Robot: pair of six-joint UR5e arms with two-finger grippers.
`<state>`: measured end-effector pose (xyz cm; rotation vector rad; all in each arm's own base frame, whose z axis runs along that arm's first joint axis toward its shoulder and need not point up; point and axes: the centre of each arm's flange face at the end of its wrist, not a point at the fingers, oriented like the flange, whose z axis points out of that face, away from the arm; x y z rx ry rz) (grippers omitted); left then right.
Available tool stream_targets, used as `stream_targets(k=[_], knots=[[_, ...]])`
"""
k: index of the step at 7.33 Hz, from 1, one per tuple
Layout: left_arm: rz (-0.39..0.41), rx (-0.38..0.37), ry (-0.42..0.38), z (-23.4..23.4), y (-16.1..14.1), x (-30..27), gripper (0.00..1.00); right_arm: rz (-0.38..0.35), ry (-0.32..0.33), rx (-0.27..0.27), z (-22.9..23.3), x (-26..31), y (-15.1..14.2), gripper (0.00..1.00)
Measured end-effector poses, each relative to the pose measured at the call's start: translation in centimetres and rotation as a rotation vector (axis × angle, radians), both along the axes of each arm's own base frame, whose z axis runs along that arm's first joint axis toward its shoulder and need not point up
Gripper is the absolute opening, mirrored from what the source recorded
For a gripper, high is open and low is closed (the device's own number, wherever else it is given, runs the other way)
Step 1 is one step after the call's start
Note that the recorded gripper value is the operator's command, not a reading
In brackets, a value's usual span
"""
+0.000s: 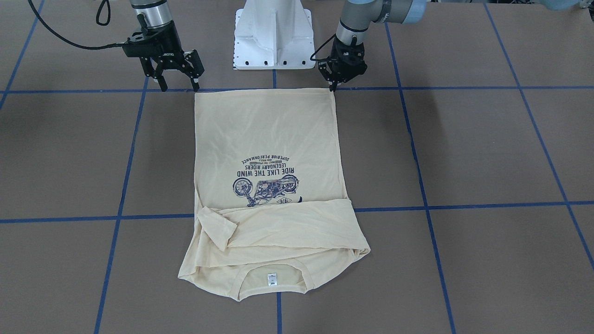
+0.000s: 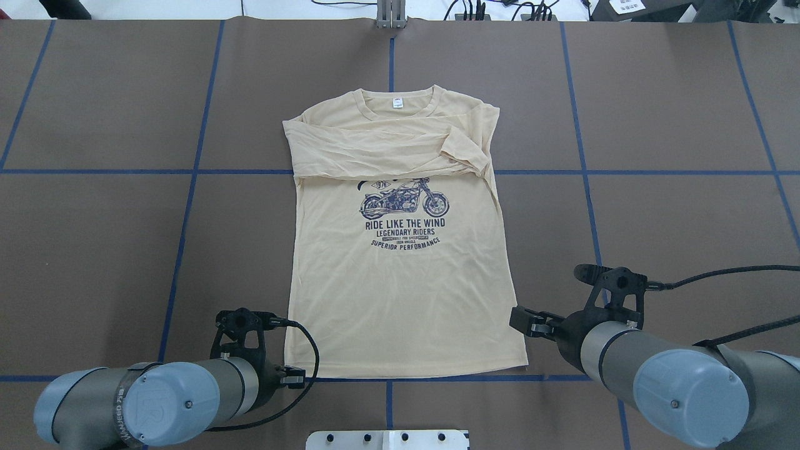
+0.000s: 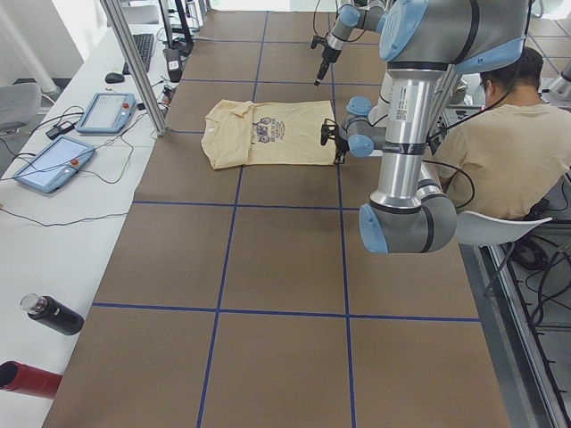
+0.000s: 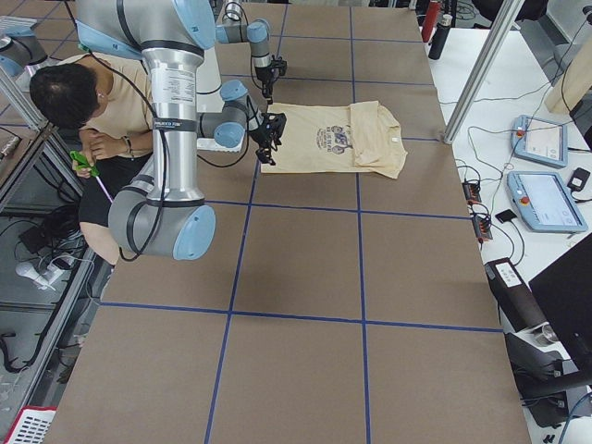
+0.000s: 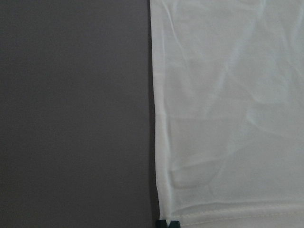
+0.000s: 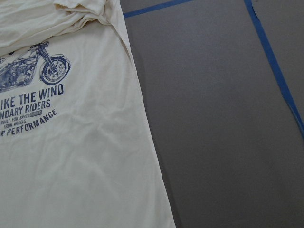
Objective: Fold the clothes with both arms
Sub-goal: 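Align both grippers on the hem corners nearest the robot and grasp them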
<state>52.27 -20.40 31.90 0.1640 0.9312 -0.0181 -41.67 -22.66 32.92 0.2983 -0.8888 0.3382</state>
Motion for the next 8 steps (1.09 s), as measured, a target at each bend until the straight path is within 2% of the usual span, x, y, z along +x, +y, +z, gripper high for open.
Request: stream_targets(k=[3, 5, 8], knots=[[0.002, -0.002, 0.02, -1.0, 0.0, 0.1, 0.0, 0.018, 0.063, 0.041, 1.9, -3.6, 2.7, 0.63], [0.003, -0.004, 0.035, -1.7, 0.1, 0.0, 0.0, 0.037, 0.068, 0.053, 2.6, -6.1, 4.1, 0.46], [0.001, -0.006, 0.039, -1.9, 0.0, -0.1, 0.0, 0.051, 0.068, 0.071, 3.0, -7.2, 5.6, 0.45]])
